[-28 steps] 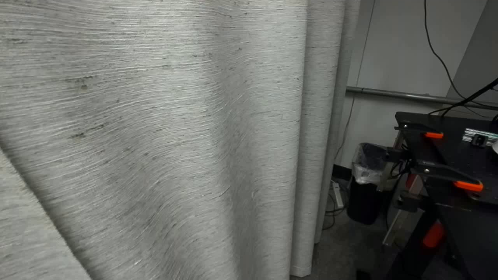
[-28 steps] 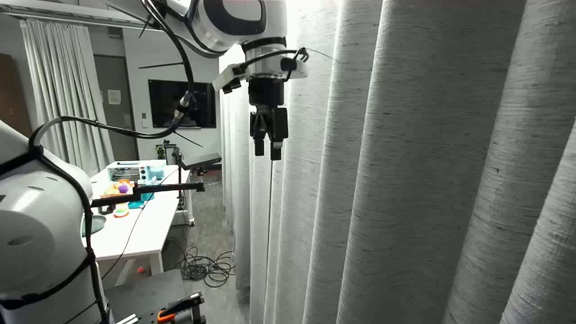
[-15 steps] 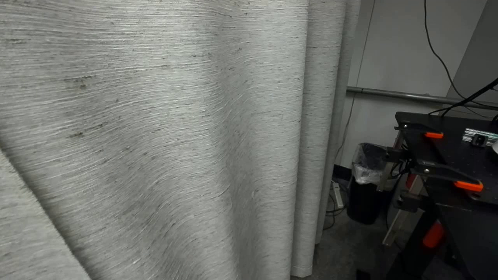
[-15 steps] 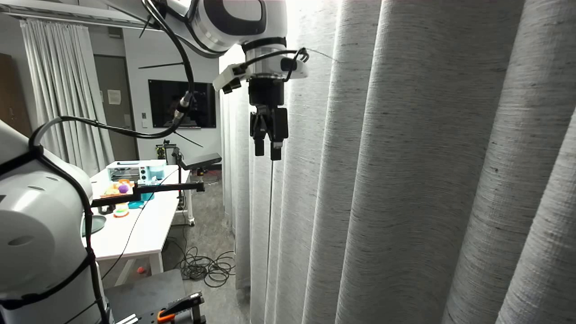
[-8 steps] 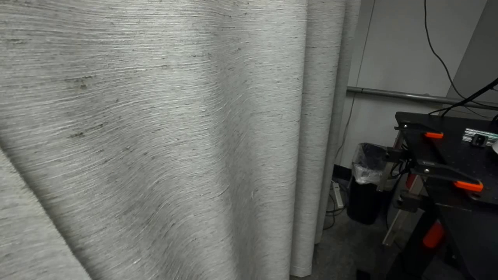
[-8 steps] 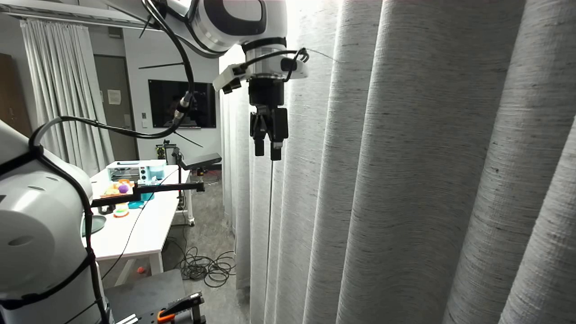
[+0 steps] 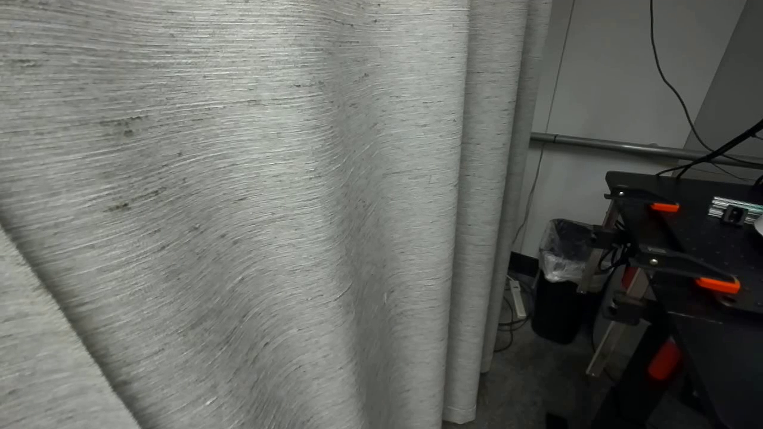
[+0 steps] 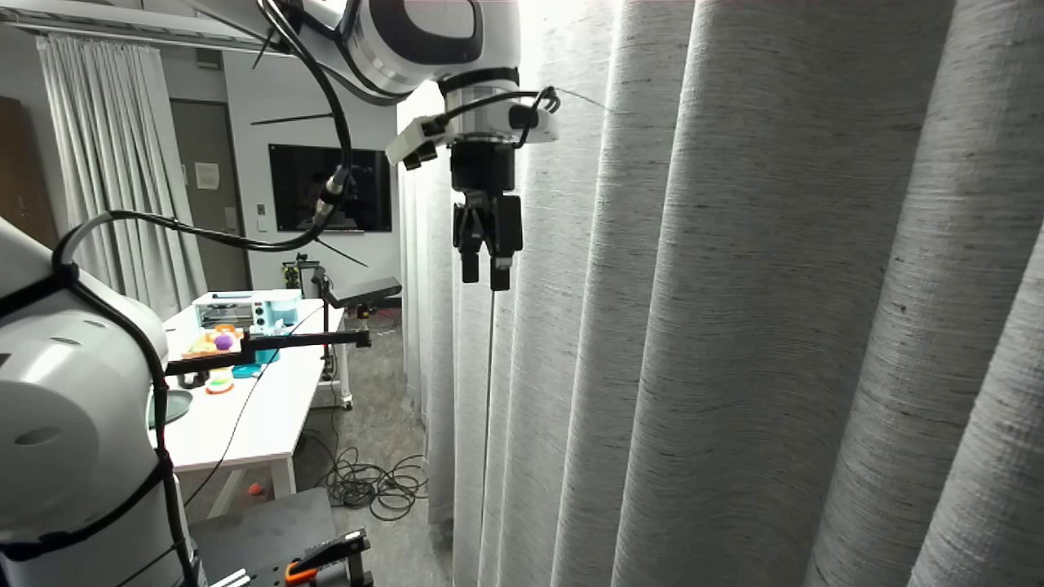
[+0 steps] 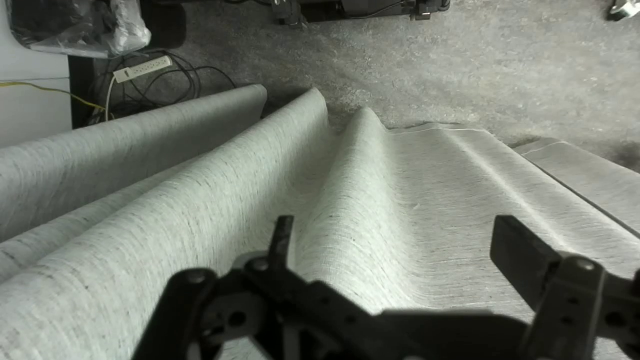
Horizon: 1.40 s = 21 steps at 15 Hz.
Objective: Draw the curtain open
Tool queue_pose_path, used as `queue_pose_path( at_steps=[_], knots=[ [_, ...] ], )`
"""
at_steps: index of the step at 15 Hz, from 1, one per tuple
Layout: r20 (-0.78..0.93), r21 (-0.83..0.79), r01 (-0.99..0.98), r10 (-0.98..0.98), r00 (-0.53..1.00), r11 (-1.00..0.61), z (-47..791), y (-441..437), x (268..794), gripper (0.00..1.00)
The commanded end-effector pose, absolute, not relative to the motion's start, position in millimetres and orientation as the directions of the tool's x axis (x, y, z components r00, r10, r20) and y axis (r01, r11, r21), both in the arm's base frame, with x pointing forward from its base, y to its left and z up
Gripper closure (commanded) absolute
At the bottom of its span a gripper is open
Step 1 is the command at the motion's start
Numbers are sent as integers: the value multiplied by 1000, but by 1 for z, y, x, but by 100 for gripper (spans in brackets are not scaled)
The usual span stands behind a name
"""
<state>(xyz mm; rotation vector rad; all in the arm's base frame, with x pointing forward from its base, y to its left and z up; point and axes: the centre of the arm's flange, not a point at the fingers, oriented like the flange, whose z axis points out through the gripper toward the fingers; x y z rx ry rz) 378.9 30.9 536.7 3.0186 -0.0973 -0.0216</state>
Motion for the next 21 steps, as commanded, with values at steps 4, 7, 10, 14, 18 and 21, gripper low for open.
queue_pose_path(
  at_steps=[4, 7, 10, 14, 18, 21],
  knots=[
    [-25, 96, -77, -80, 997, -992, 528, 28, 380, 0],
    [-18, 86, -95, -97, 995, -992, 514, 23, 381, 0],
    [28, 95, -155, -153, 988, -983, 509, 6, 387, 0],
    [160, 100, -302, -285, 945, -948, 515, -26, 391, 0],
    [249, 95, -456, -423, 871, -885, 523, -57, 383, 0],
    [280, 95, -556, -514, 811, -826, 527, -72, 368, 0]
  ],
)
